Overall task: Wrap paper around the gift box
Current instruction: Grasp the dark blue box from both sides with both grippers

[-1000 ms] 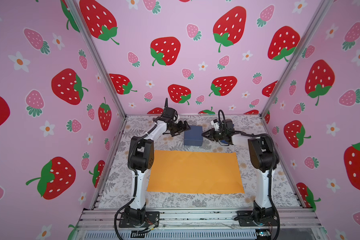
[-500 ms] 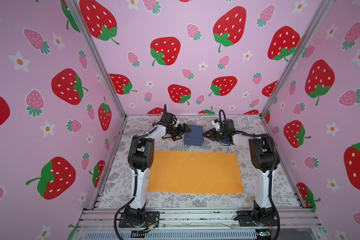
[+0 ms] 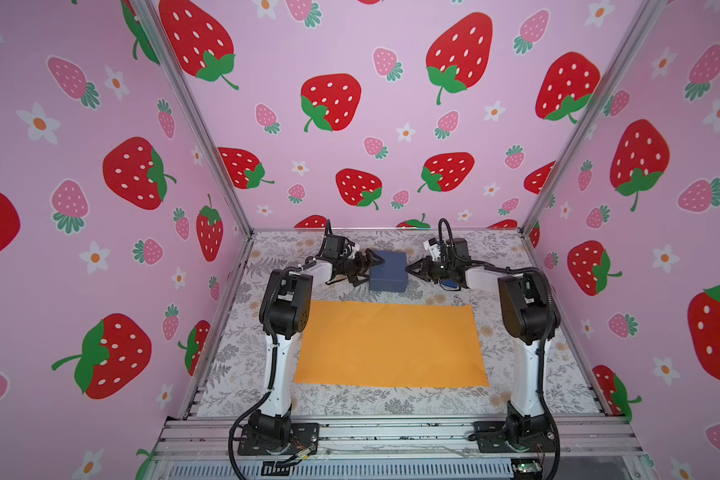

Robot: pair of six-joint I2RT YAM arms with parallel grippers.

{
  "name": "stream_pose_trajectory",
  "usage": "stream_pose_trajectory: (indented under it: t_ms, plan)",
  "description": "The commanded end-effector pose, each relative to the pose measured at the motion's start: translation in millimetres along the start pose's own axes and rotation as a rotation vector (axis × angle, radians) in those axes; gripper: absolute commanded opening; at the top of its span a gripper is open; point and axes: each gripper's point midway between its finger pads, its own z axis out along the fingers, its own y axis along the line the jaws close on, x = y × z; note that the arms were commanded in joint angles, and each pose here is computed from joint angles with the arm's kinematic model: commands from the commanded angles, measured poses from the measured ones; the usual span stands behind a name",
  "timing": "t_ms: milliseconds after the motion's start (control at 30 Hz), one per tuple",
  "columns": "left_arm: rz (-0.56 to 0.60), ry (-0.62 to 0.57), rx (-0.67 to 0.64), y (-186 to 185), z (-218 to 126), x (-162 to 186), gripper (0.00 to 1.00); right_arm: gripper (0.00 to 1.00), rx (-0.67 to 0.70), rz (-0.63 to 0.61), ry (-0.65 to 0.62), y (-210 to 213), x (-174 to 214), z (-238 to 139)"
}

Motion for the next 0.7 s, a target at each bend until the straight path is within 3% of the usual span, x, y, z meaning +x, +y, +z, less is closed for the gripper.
stream_pose_trajectory:
  t_ms: [0,267,667]
  plan:
    - [-0.001,0.015,0.080,-15.7,5.7,0.8,1.00,0.16,0.130,0.092,0.037,-41.0,19.4,1.6]
    - [-0.006,0.011,0.155,-32.4,9.7,0.7,0.99,0.16,0.131,0.092,0.035,-40.6,19.3,0.7]
    - [0.012,0.015,0.162,-43.6,7.8,3.6,0.85,0.22,0.118,0.071,0.011,-24.9,9.0,-7.7]
